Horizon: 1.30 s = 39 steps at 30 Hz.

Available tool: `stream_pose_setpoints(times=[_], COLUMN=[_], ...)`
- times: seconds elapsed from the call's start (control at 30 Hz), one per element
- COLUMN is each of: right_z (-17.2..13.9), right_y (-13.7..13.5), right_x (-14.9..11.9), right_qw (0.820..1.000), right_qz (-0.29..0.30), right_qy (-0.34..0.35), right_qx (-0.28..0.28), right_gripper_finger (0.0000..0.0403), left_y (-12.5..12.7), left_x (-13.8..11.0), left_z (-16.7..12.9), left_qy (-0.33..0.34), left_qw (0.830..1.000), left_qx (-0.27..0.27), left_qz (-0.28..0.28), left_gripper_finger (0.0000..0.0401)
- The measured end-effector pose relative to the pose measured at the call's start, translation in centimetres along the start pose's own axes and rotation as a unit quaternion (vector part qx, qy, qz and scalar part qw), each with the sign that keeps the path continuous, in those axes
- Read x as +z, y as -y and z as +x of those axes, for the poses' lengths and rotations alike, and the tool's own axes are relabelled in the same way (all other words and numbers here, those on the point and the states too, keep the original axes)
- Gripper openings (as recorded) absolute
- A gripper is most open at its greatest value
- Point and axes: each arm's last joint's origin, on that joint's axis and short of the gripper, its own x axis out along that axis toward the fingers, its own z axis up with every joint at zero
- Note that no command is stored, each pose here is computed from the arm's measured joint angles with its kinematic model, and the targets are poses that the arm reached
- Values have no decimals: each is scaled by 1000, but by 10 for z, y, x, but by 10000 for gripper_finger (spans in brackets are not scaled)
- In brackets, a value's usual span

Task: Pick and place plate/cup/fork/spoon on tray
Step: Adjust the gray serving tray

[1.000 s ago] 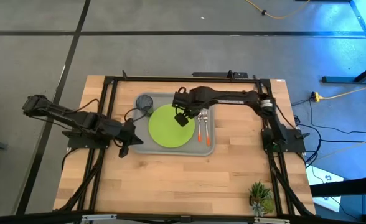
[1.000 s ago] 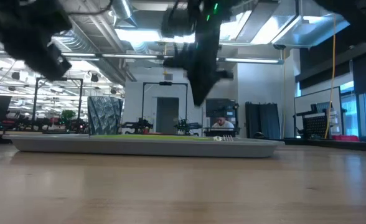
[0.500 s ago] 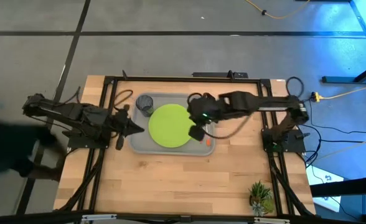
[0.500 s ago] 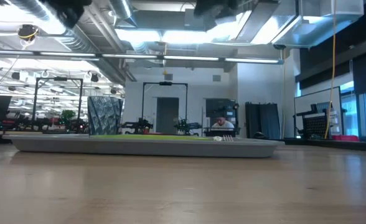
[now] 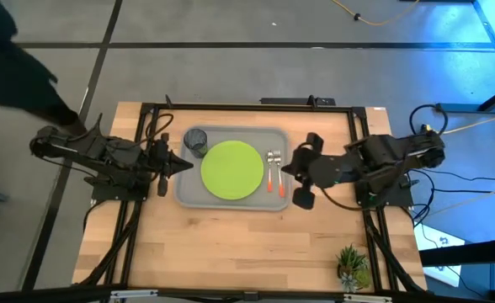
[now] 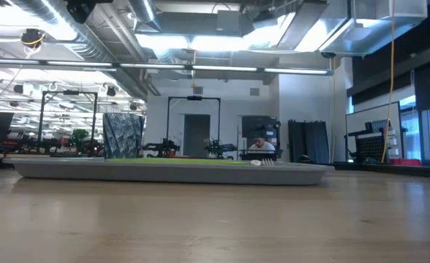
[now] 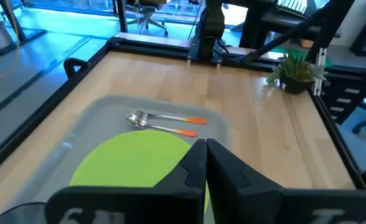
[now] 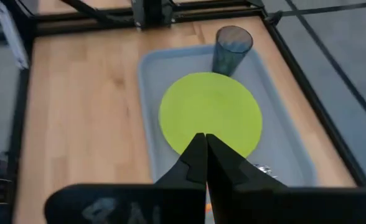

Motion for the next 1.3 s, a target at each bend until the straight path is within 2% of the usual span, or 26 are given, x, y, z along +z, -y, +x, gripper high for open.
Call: stream_pose_setpoints(times=[0.1,0.2,0.33,0.47,0.67,0.77,0.9,1.03,1.2,1.3], right_z=[-4,11,50,100,154,169,180,191,206,214], right_y=[-1,-1,5,12,27,32,36,35,32,30], right_x=[-1,-8,-26,-48,-96,-121,-148,-161,-175,-184], right_qw=[1000,998,991,983,965,959,953,955,954,951], right_qz=[22,54,114,171,245,254,259,270,279,276], right_qy=[6,-6,-49,-58,-91,-122,-154,-124,-109,-133], right_qx=[-1,-23,-43,-33,-21,-27,-23,5,28,33], right_gripper_finger=[0,0,0,0,0,0,0,0,0,0], left_y=[-1,-3,-2,1,5,5,8,10,8,8], left_x=[0,-6,-19,-31,-65,-87,-103,-118,-136,-143], left_z=[-5,-6,2,16,45,55,65,76,86,91], left_qy=[4,-29,-102,-174,-267,-303,-294,-290,-318,-332], left_qw=[1000,999,993,981,954,936,935,935,924,918], left_qx=[-6,0,14,32,70,106,116,115,155,167], left_qz=[-10,-40,-66,-77,-118,-143,-161,-170,-147,-137], left_gripper_finger=[0,0,0,0,0,0,0,0,0,0])
